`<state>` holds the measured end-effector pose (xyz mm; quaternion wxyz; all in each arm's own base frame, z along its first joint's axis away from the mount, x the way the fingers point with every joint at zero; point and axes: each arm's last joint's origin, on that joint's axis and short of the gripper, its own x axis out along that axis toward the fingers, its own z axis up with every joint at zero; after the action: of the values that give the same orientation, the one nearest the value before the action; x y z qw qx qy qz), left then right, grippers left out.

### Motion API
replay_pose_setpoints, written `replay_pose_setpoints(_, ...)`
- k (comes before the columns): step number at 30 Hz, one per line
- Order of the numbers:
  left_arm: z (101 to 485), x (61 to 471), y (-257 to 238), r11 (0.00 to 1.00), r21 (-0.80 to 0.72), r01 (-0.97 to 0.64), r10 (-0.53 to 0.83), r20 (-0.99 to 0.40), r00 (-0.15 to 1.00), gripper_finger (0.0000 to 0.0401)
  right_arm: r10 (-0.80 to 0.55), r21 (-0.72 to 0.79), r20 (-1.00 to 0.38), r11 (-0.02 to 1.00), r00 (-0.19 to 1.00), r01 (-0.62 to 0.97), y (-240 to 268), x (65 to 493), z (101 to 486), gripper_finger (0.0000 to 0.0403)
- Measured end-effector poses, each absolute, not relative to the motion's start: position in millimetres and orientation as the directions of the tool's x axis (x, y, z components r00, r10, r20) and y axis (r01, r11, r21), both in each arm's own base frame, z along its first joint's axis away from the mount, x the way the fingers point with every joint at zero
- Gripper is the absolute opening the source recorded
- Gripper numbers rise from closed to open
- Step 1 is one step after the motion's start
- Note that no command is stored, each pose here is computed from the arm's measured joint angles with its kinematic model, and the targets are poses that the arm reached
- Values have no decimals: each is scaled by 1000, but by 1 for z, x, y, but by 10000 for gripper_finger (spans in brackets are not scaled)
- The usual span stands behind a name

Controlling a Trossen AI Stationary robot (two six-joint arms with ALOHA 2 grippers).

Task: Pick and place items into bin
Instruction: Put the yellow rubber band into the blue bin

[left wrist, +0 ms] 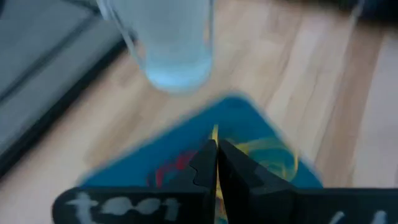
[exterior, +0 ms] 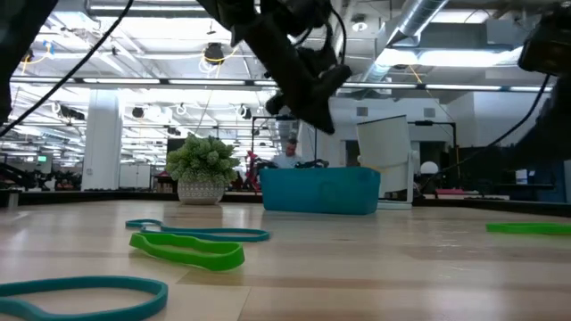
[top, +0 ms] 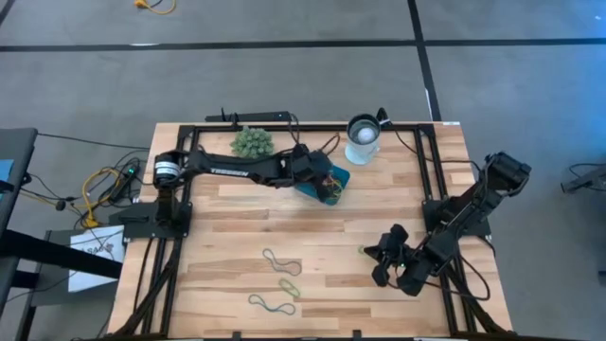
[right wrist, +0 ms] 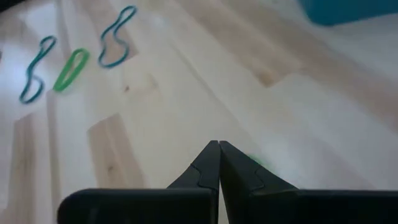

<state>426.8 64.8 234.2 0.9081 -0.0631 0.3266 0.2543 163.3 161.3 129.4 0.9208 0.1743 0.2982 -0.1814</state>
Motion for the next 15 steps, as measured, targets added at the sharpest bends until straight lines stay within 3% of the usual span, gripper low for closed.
replay_pose_setpoints(5,211,437,60,895,16,-446,345,-658,670,0,-236,201,-616,876,752,439,164,165,121,0)
replay_pose_setpoints(8,211,441,58,918,-42,-395,275,-651,707,0,-229,204,-635,872,738,446,164,166,116,0)
replay_pose_setpoints(15,214,443,58,933,-45,-357,252,-624,740,6,-237,175,-654,877,719,448,165,166,110,0)
